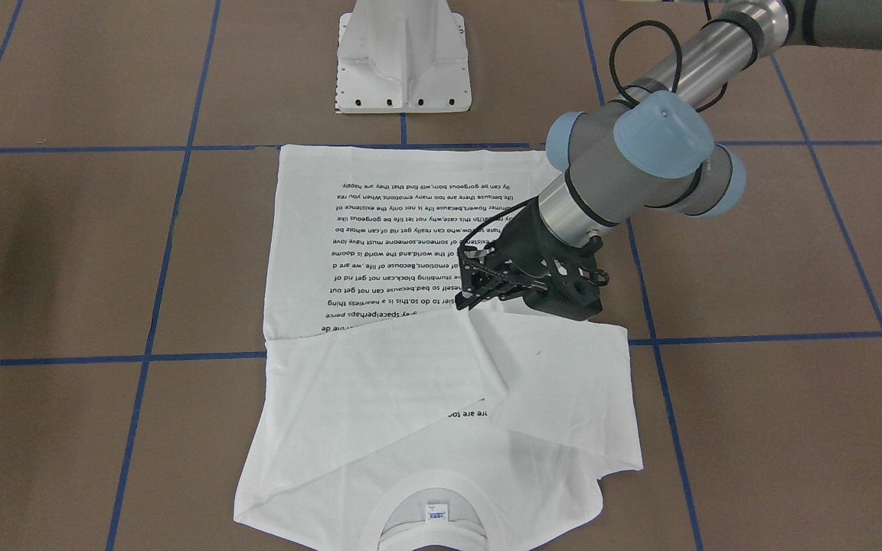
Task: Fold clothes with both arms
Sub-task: 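Carry the sleeve with the left gripper across the shirt toward the collar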
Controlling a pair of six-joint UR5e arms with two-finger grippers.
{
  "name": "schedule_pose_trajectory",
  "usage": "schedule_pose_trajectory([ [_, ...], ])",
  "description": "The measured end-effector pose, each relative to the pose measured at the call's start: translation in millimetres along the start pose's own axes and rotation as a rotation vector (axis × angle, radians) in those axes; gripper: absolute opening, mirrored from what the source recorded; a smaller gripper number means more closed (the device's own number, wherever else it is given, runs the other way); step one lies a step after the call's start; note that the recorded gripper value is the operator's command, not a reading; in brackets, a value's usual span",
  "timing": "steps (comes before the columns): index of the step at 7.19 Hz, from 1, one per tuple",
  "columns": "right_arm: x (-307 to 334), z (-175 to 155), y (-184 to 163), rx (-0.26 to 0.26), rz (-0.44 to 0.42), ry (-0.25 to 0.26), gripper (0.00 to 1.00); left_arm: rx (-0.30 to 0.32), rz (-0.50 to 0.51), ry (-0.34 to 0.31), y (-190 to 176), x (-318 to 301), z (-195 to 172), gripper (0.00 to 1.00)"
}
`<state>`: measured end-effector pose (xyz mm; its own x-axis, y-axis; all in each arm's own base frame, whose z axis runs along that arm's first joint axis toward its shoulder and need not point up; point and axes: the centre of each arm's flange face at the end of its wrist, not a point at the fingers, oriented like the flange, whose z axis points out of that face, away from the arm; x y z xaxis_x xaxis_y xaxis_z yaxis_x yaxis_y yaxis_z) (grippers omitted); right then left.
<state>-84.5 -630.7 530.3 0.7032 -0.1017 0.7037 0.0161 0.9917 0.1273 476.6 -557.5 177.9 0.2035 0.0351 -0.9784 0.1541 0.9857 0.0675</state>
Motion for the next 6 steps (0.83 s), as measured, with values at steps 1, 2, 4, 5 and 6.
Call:
schedule_pose_trajectory([
  [1,-0.4,-0.2,0.3,-0.001,0.000,-0.005,1.00,-0.007,0.005,0.006,12.7,9.2,10.8,0.00],
  [2,-0.4,0.0,0.7,-0.002,0.001,-0.007,1.00,-0.011,0.013,0.014,21.9,19.1,17.8,0.00],
  [4,-0.3,0.0,0.5,-0.002,0.006,-0.008,1.00,-0.015,0.031,0.026,46.6,38.2,37.1,0.00],
  [5,-0.4,0.0,0.4,-0.001,0.007,-0.008,1.00,-0.021,0.039,0.031,61.0,45.7,47.6,0.00],
  [6,0.0,0.2,0.5,-0.002,0.008,-0.007,1.00,-0.024,0.046,0.029,76.9,50.7,60.2,0.12],
])
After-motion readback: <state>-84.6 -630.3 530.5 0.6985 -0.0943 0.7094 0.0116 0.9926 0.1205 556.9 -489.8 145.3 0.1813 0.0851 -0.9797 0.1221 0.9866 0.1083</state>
